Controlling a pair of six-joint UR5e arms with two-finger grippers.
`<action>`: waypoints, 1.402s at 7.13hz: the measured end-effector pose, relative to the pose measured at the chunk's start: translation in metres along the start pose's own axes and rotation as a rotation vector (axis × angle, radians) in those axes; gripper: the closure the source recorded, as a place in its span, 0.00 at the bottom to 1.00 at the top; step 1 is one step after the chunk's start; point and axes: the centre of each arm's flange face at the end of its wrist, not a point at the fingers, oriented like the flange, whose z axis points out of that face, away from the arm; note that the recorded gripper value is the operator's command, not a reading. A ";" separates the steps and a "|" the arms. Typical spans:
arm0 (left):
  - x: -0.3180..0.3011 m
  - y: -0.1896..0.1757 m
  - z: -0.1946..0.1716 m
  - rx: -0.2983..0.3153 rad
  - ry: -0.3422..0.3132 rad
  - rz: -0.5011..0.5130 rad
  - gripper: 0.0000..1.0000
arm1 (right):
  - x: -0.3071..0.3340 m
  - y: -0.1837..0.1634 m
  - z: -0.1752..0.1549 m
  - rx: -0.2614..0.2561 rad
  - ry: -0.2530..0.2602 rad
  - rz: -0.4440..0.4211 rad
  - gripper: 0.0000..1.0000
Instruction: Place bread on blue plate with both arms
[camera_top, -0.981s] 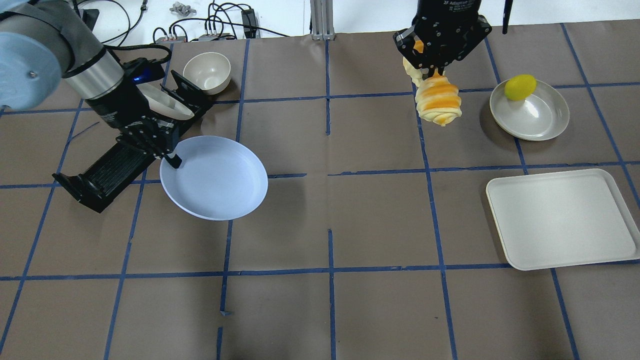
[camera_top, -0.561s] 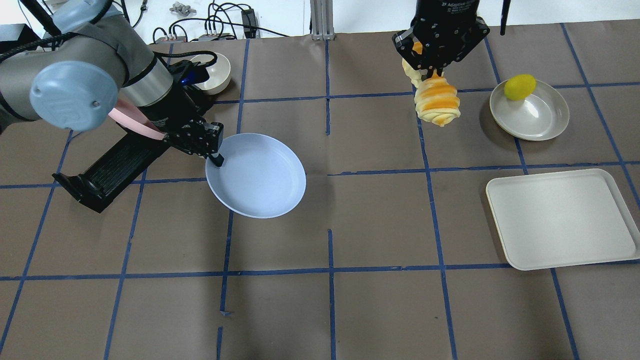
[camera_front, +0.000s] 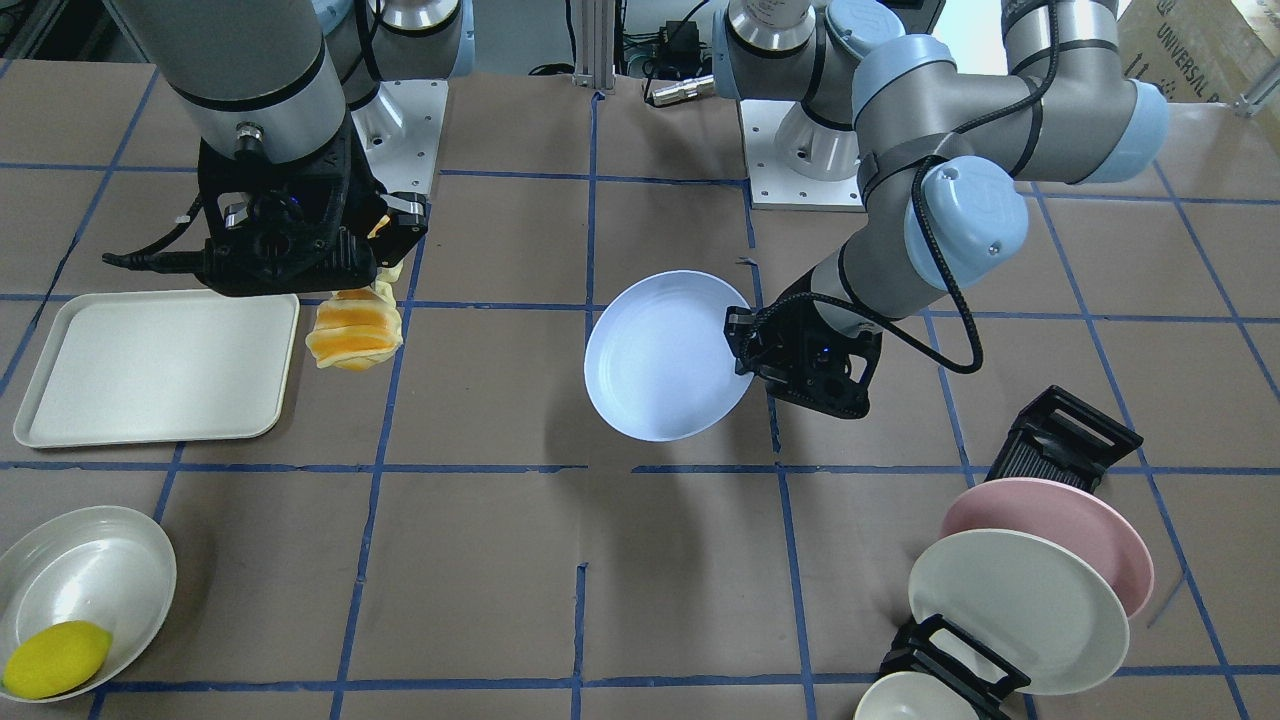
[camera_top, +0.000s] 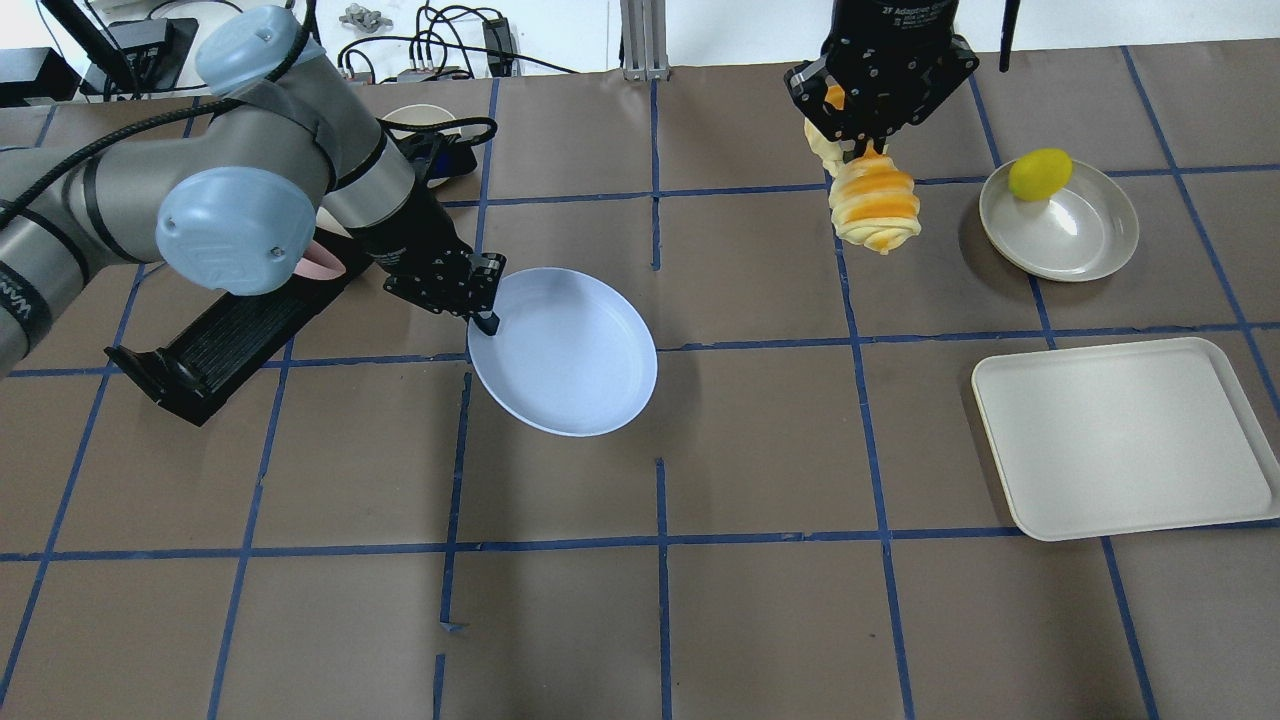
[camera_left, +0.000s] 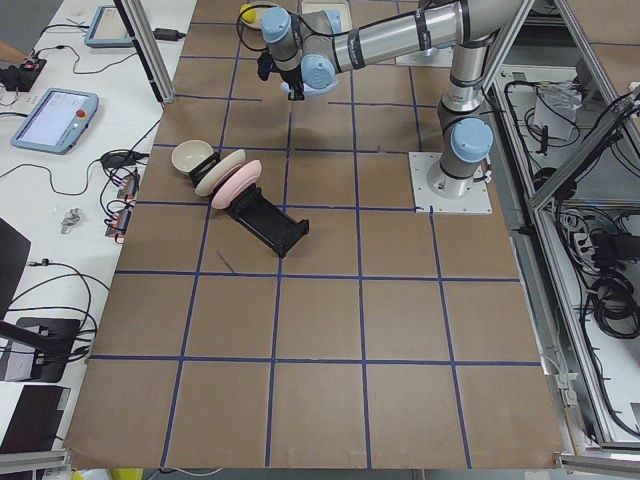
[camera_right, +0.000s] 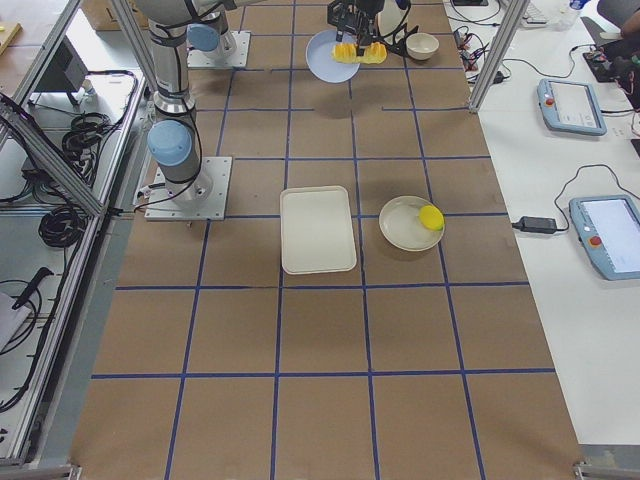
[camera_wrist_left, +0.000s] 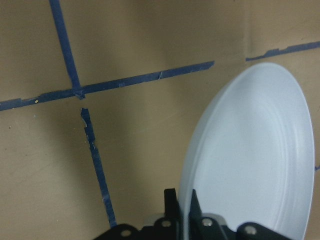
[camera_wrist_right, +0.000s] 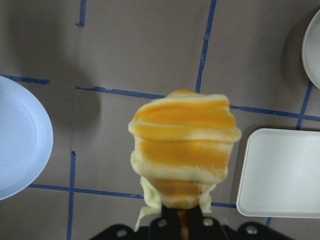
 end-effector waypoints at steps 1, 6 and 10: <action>0.004 -0.010 0.014 0.014 0.013 0.015 0.86 | 0.000 0.000 0.000 -0.001 0.001 0.000 1.00; 0.037 -0.046 0.076 0.076 0.024 0.077 0.78 | 0.003 -0.002 0.002 -0.003 0.000 0.001 1.00; 0.031 -0.053 0.103 0.082 0.026 0.080 0.31 | 0.003 -0.002 0.003 -0.002 0.000 0.001 1.00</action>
